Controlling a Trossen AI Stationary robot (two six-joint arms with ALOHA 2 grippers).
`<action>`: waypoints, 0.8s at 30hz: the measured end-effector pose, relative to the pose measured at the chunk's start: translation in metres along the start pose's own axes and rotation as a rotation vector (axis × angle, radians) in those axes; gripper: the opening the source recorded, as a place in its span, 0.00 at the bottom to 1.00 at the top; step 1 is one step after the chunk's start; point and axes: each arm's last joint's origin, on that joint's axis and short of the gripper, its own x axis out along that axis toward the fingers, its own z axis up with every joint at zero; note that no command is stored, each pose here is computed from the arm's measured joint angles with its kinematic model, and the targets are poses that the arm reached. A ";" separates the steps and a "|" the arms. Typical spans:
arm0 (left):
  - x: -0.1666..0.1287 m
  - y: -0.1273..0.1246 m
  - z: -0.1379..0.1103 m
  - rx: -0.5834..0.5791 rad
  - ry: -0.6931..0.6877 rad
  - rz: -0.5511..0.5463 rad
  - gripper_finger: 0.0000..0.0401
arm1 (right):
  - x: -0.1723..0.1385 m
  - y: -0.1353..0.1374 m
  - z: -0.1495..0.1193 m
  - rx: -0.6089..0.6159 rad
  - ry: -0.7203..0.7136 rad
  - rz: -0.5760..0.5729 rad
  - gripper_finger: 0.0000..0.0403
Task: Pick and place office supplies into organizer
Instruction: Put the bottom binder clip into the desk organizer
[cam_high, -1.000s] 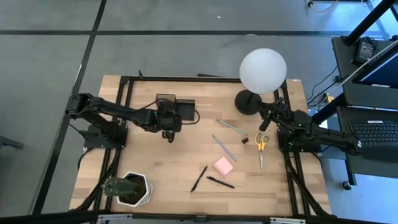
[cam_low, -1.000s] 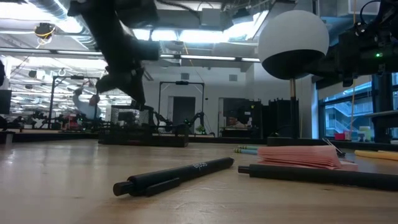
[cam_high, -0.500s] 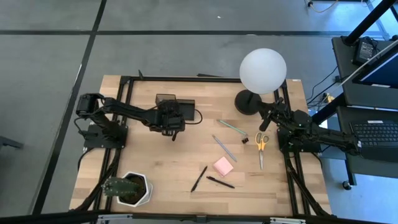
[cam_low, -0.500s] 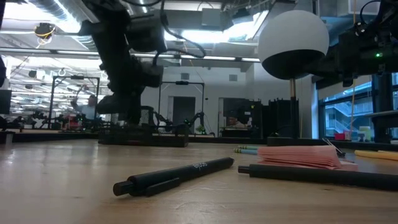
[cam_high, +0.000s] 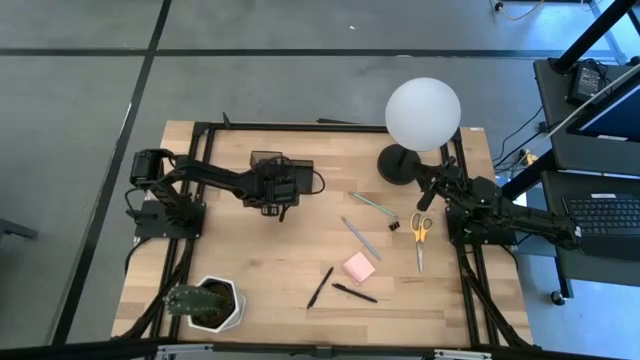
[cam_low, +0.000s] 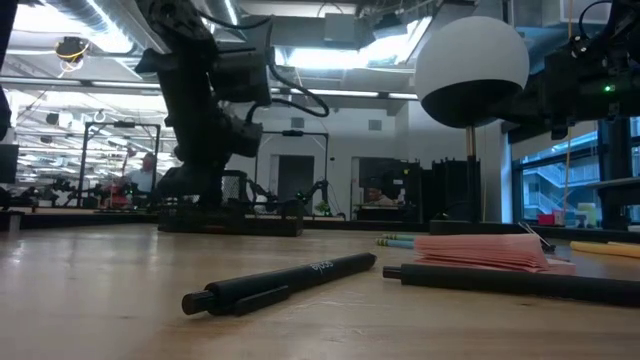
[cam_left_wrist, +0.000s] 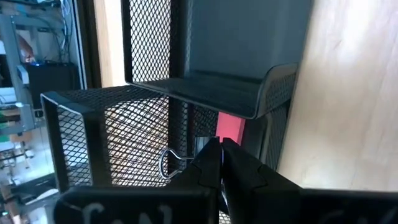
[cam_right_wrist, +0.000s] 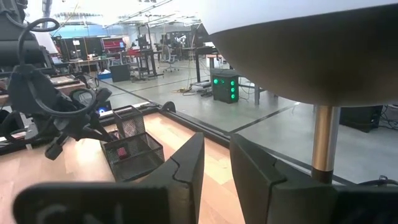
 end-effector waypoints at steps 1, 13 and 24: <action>0.000 0.000 0.000 -0.002 -0.004 -0.008 0.01 | 0.000 0.000 0.000 0.000 0.000 0.000 0.20; 0.006 0.000 -0.002 -0.039 -0.014 -0.043 0.01 | 0.000 0.000 0.000 0.000 0.000 0.000 0.20; 0.026 -0.008 -0.023 -0.085 -0.020 -0.004 0.01 | 0.000 0.000 0.000 0.000 0.000 0.000 0.20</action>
